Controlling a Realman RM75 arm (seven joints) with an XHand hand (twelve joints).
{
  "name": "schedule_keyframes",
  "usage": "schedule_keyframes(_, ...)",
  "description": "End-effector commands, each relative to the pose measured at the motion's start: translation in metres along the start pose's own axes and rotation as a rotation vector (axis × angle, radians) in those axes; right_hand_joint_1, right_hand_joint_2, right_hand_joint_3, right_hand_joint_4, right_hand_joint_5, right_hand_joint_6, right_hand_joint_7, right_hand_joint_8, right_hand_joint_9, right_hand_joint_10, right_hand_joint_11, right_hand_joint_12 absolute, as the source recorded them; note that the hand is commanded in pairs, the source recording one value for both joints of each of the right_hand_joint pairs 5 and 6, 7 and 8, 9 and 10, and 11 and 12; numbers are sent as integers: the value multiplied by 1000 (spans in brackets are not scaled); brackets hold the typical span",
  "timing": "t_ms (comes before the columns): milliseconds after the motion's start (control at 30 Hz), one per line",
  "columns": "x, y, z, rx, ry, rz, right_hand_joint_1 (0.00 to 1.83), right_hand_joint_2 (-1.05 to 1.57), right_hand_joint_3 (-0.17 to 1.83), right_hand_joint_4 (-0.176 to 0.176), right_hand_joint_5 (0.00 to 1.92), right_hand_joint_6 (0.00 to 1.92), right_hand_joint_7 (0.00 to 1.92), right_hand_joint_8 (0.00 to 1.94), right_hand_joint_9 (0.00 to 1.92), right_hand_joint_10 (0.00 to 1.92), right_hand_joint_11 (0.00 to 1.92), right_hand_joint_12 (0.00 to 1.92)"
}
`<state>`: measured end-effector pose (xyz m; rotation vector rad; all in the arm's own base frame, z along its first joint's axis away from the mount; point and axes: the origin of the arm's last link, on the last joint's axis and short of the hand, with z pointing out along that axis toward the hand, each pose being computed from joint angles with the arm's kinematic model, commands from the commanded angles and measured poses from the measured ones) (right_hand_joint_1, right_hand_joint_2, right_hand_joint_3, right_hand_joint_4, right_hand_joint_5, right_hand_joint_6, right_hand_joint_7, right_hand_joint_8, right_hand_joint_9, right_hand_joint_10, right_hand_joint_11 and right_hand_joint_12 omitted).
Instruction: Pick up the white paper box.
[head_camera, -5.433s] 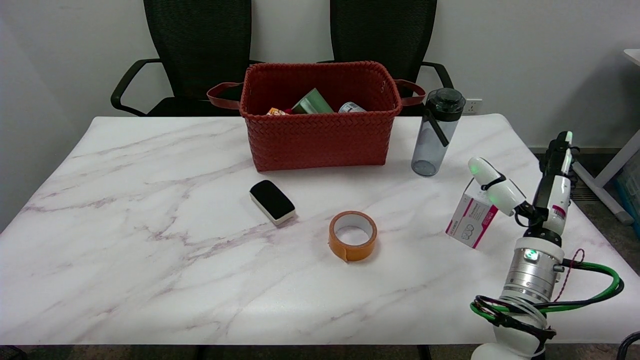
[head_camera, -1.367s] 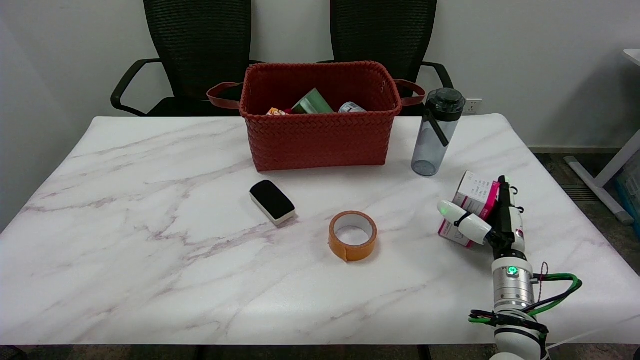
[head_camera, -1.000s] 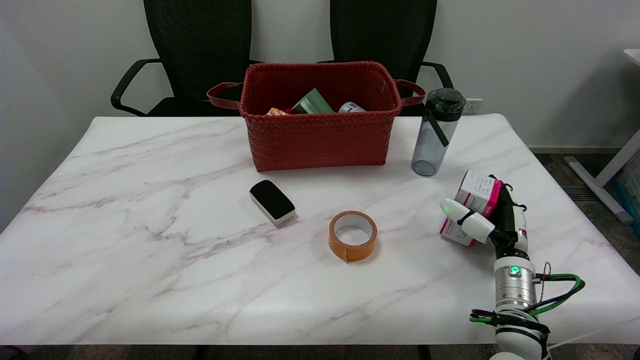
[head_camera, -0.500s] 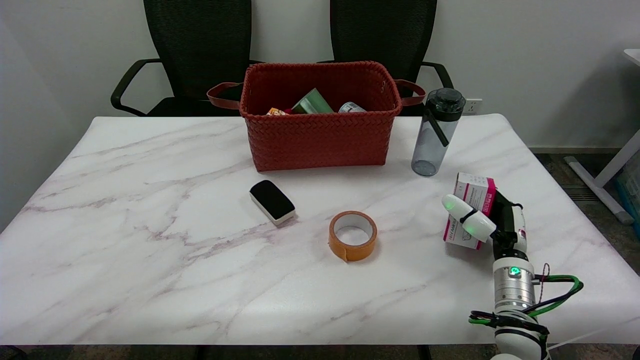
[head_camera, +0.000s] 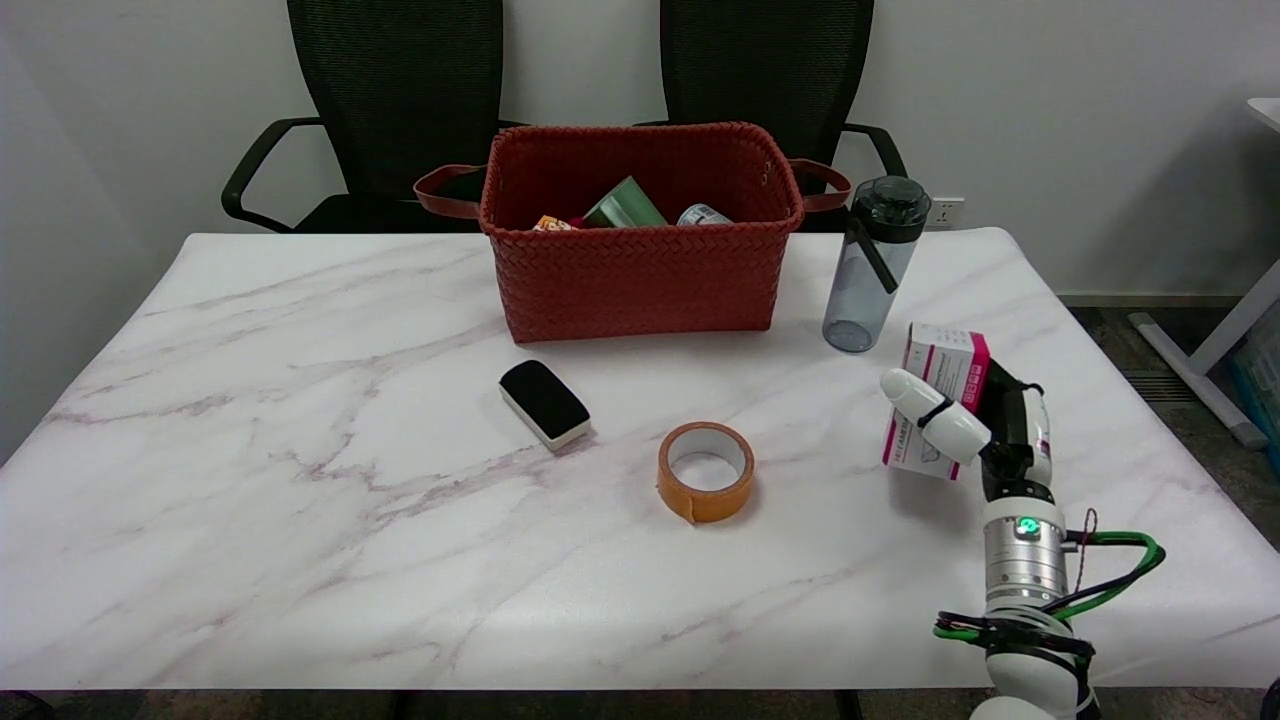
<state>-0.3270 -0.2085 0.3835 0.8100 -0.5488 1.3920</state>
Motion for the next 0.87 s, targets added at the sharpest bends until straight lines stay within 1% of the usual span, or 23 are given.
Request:
schedule_keyframes(33,-14,-57,19,221,-26,65,1107,810,-175,0,769,769,1354,1354,1316,1316,1387,1387)
schedule_keyframes(200,-22,-84,22,310,-40,82,1108,815,-175,0,772,772,1358,1358,1327,1327,1442,1442)
schedule_keyframes(467,-30,-115,27,395,-51,56,1108,817,-175,0,770,770,1355,1355,1334,1334,1496,1496)
schedule_keyframes(600,-39,-123,41,398,-112,40,1106,796,-175,0,755,755,1356,1356,1326,1326,1495,1495)
schedule_keyframes(733,-46,-127,56,394,-158,20,1077,801,-175,0,760,760,1438,1438,1396,1396,1526,1526)
schedule_keyframes(867,-53,-132,73,389,-193,5,1058,837,-175,0,767,767,1484,1484,1424,1424,1532,1532)
